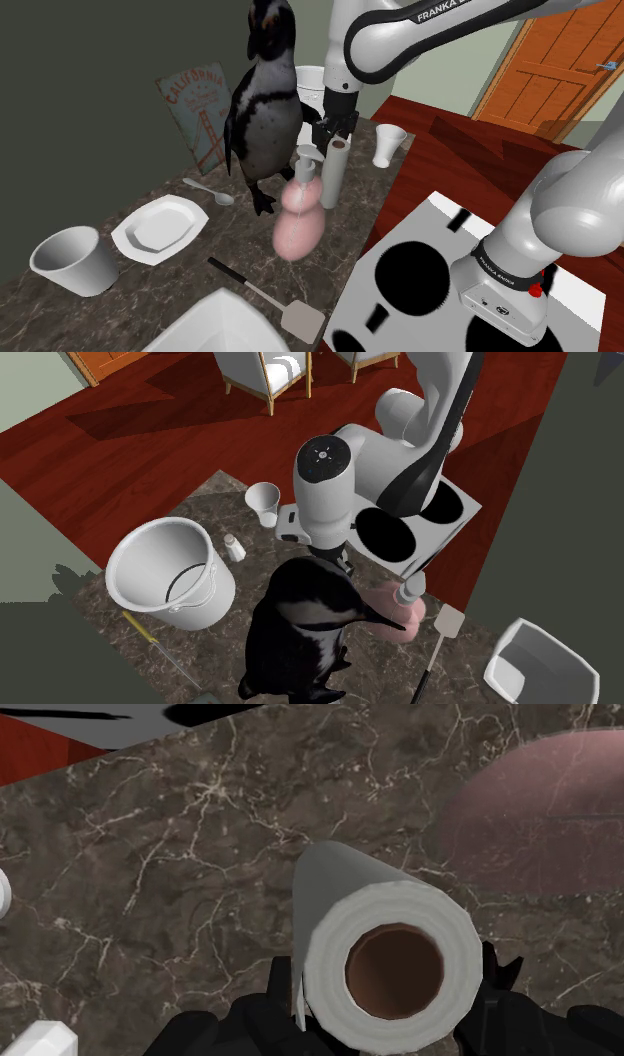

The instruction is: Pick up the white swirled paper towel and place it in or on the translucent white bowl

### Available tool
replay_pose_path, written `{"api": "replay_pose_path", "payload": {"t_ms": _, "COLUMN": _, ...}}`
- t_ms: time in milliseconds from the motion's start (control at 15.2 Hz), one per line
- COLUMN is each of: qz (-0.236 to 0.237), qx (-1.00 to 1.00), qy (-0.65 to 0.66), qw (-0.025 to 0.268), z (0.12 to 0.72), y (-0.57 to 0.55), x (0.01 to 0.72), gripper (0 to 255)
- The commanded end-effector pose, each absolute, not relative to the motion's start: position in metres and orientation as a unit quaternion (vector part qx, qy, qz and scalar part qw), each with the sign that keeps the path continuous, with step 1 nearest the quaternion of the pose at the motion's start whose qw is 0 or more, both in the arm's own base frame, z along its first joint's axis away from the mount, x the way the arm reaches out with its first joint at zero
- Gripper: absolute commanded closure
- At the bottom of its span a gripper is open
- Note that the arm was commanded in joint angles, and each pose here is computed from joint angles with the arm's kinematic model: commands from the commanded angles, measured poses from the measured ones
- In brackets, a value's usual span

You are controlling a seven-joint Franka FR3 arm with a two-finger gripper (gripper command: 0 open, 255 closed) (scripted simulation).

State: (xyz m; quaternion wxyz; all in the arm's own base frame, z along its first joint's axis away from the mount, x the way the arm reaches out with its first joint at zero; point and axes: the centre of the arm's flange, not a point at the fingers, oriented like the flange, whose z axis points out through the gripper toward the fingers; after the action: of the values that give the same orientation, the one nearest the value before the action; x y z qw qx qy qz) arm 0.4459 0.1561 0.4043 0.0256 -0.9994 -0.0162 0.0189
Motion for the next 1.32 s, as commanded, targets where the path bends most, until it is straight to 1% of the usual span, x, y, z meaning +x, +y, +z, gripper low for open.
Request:
{"api": "replay_pose_path", "payload": {"t_ms": 0, "qz": 0.019, "qx": -0.999, "qy": -0.016, "qw": 0.026, "z": 0.404, "y": 0.156, "x": 0.446, "gripper": 255}}
{"api": "replay_pose_path", "payload": {"t_ms": 132, "qz": 0.019, "qx": -0.999, "qy": -0.016, "qw": 0.026, "z": 0.404, "y": 0.156, "x": 0.446, "gripper": 255}}
{"api": "replay_pose_path", "payload": {"t_ms": 1254, "qz": 0.019, "qx": -0.999, "qy": -0.016, "qw": 0.026, "z": 0.494, "y": 0.156, "x": 0.446, "gripper": 255}}
